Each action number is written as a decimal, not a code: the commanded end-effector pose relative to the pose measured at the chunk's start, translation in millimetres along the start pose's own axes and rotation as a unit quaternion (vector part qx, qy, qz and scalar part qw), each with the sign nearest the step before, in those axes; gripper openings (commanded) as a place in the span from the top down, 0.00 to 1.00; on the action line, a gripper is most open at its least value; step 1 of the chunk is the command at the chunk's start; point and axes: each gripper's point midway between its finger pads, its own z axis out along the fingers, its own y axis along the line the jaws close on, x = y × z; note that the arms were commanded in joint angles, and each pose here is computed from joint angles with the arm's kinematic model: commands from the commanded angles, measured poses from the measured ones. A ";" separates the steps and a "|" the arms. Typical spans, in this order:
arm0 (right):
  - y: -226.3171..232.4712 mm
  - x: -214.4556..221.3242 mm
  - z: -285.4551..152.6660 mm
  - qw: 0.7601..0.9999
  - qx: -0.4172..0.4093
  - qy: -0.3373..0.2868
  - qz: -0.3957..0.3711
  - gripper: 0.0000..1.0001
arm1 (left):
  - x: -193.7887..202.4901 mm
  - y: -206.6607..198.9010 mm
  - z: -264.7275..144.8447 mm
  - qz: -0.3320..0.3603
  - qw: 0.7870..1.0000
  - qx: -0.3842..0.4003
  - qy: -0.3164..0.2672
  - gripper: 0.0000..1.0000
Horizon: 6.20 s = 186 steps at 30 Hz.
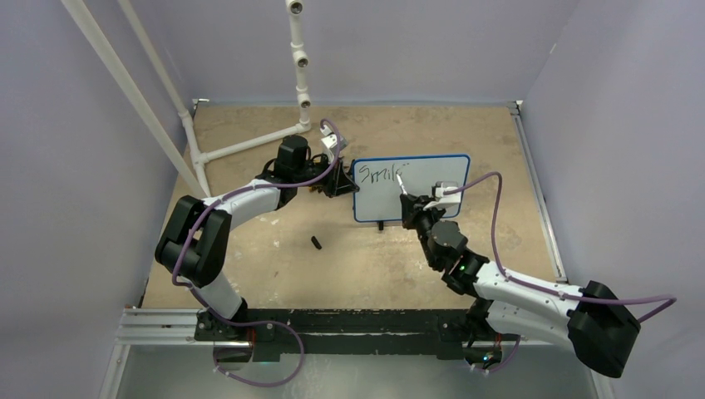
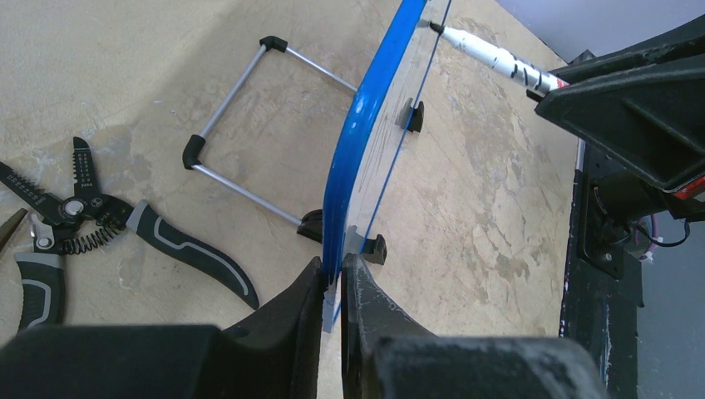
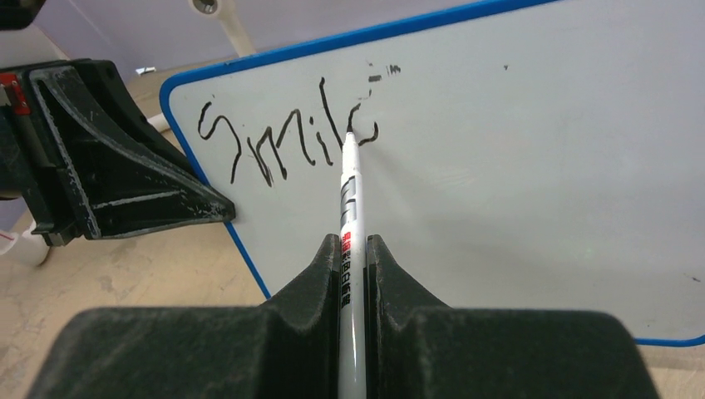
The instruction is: Write a sentence on the whiteboard
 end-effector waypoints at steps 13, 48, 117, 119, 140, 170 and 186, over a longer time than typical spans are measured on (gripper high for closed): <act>-13.8 10.6 -8.1 0.999 0.031 0.017 0.024 1.00 | -21.0 -6.7 -0.9 0.028 0.999 0.006 -0.019 1.00; -29.9 12.3 -11.8 0.996 0.075 0.020 0.034 1.00 | -22.0 -7.0 -1.6 0.029 0.999 0.005 -0.020 1.00; -20.5 -91.6 -49.7 0.993 0.000 -0.096 0.071 1.00 | 89.7 -20.7 88.5 -0.103 0.931 -0.351 0.003 0.45; -20.3 -91.6 -49.5 0.993 0.000 -0.096 0.071 1.00 | 89.9 -16.4 87.2 -0.097 0.927 -0.362 0.004 0.46; -16.2 -91.0 -49.0 0.993 -0.011 -0.096 0.068 1.00 | 83.6 9.5 76.2 -0.051 0.894 -0.445 -0.022 0.97; 29.7 -58.1 -46.6 0.988 -0.140 -0.054 0.019 1.00 | 103.1 -25.2 2.1 -0.095 0.866 -0.488 -0.051 0.60; 21.0 -15.9 -50.7 0.988 -0.155 -0.027 0.007 1.00 | 8.8 -81.7 -48.9 -0.019 0.966 -0.258 0.003 0.40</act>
